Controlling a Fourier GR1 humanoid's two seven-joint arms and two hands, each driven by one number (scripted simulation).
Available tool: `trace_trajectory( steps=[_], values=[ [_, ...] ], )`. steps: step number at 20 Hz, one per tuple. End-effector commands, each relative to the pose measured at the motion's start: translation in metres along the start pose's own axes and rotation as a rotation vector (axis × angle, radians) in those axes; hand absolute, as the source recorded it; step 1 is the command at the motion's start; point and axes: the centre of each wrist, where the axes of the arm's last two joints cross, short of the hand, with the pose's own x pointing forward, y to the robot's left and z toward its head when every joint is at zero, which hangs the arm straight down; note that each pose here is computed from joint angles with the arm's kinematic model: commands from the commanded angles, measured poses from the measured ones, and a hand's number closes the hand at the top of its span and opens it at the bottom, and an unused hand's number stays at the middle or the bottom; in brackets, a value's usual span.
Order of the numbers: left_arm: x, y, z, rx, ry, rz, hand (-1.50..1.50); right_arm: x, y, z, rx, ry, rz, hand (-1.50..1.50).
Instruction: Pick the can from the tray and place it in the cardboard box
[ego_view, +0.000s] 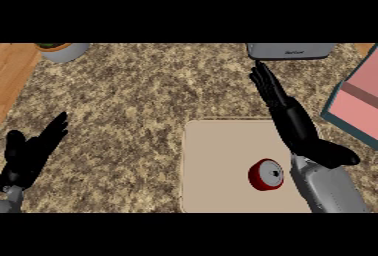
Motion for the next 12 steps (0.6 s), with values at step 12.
trace_trajectory(
  steps=[12],
  values=[
    [0.026,-0.001,0.01,0.101,-0.191,0.342,0.0,0.043,-0.048,0.119,-0.709,-0.006,0.45,-1.5]
  ],
)
